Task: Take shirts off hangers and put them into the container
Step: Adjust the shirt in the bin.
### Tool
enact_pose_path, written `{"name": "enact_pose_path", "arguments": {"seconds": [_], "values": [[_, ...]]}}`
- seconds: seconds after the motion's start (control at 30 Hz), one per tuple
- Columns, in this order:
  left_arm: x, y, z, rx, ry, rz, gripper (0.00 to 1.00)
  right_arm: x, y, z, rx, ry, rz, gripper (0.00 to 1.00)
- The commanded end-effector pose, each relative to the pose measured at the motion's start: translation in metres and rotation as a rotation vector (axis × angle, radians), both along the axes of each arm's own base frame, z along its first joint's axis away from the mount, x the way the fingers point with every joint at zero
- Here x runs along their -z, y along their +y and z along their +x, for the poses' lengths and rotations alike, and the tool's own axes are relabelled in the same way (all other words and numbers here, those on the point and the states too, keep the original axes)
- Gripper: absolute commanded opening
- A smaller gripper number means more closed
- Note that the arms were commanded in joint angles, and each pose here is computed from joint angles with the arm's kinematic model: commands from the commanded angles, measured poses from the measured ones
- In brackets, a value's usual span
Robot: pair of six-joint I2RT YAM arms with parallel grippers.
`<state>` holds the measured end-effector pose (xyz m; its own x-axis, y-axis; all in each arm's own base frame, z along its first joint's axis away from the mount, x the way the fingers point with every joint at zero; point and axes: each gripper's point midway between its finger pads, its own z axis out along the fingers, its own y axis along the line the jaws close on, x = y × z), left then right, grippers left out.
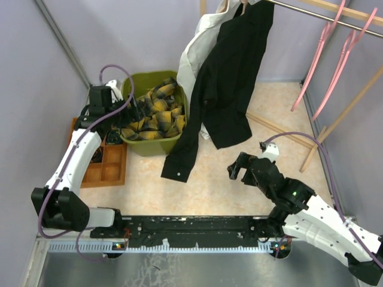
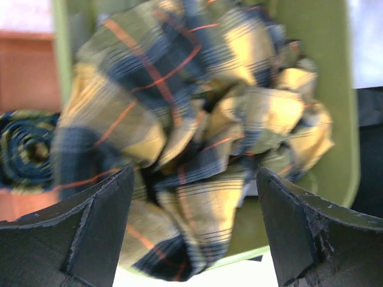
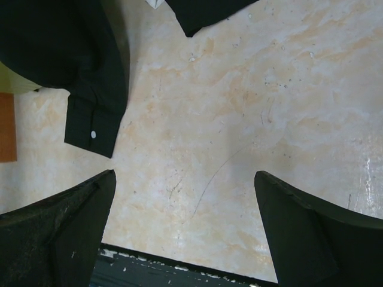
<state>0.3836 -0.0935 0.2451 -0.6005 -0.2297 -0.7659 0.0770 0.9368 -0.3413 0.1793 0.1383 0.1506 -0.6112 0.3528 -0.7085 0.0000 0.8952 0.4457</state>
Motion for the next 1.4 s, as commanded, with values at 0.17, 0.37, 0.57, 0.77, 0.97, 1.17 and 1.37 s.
{"name": "enact_pose_path", "arguments": {"seconds": [0.17,0.37,0.57,0.77,0.97,1.17,1.37], "values": [[0.006,0.059,-0.013,-0.206,0.028,0.152,0.85,-0.013,0.006,0.004,0.000,-0.035,0.047,0.99],[-0.013,0.069,-0.018,-0.255,-0.031,0.168,0.86,-0.012,0.007,0.004,-0.001,-0.031,0.051,0.99],[-0.012,0.081,-0.022,-0.299,-0.031,0.196,0.85,-0.013,0.008,0.005,0.001,-0.034,0.052,0.99],[0.019,0.072,-0.019,-0.242,0.066,0.189,0.73,-0.012,0.009,0.004,-0.004,-0.026,0.048,0.99],[0.034,0.071,-0.019,-0.234,0.109,0.198,0.63,-0.010,0.006,0.003,0.001,-0.024,0.045,0.99],[0.032,0.071,-0.021,-0.225,0.092,0.199,0.48,-0.011,0.004,0.003,0.006,-0.029,0.045,0.99],[0.030,0.079,-0.023,-0.258,0.097,0.232,0.57,-0.011,0.004,0.002,0.006,-0.026,0.044,0.99]]}}
